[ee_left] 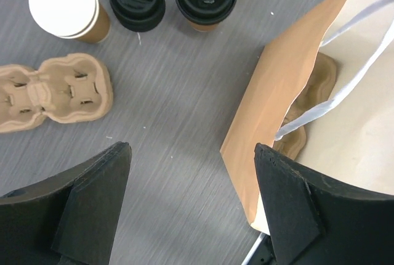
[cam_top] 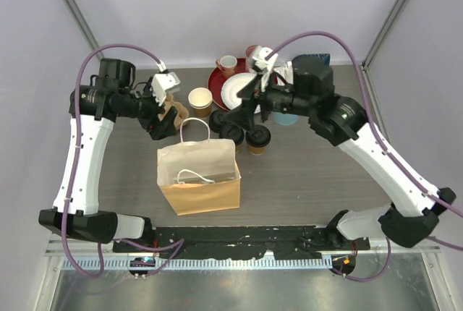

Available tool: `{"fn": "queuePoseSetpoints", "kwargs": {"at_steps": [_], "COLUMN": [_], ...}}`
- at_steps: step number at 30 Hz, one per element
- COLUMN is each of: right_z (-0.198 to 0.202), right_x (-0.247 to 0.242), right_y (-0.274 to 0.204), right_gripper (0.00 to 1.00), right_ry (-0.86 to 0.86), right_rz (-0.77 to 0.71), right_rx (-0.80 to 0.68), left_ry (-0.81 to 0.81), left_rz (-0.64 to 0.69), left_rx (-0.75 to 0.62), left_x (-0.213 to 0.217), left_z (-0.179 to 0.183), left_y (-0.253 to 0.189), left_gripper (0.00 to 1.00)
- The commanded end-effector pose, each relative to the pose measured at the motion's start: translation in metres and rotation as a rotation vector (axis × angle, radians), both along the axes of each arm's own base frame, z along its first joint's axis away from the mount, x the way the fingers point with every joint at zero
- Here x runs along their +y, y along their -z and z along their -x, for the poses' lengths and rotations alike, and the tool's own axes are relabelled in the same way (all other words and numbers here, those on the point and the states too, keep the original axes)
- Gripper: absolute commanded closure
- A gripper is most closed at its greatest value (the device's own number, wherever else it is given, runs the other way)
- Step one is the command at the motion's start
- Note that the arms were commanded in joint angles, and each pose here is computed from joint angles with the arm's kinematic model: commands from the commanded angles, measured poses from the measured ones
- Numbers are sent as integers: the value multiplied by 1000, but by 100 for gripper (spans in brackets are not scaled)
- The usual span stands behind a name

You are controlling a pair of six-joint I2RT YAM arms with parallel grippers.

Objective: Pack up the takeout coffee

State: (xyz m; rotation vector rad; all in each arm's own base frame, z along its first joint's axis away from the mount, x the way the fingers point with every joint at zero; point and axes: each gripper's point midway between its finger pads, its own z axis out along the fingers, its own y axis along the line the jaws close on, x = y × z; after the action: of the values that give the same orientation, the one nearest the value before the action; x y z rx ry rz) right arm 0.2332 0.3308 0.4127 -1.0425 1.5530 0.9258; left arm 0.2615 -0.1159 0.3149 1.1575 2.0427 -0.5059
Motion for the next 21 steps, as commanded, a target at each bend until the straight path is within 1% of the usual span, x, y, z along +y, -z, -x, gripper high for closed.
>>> {"fn": "queuePoseSetpoints", "kwargs": {"at_steps": [1, 2, 5, 11, 17, 18, 21], "right_z": [-53, -57, -64, -70, -72, -76, -85], "right_x": [-49, -56, -69, -73, -77, -76, -74], "right_y": [44, 65, 95, 150, 184, 186, 202], "right_gripper": [20, 22, 24, 25, 31, 31, 35], "right_ry": [348, 384, 447, 479, 495, 509, 533], "right_rz": [15, 44, 98, 220, 285, 275, 307], "right_rx": [149, 188, 227, 292, 312, 303, 294], "left_ry": [78, 81, 84, 82, 111, 114, 127], "left_rz": [-45, -47, -48, -34, 19, 27, 28], "left_rx": [267, 265, 259, 278, 328, 344, 371], "left_x": [9, 10, 11, 10, 1, -1, -1], "left_z": [78, 79, 85, 104, 123, 125, 128], "left_y": [28, 29, 30, 36, 44, 46, 54], "left_gripper": [17, 18, 20, 20, 19, 19, 19]}}
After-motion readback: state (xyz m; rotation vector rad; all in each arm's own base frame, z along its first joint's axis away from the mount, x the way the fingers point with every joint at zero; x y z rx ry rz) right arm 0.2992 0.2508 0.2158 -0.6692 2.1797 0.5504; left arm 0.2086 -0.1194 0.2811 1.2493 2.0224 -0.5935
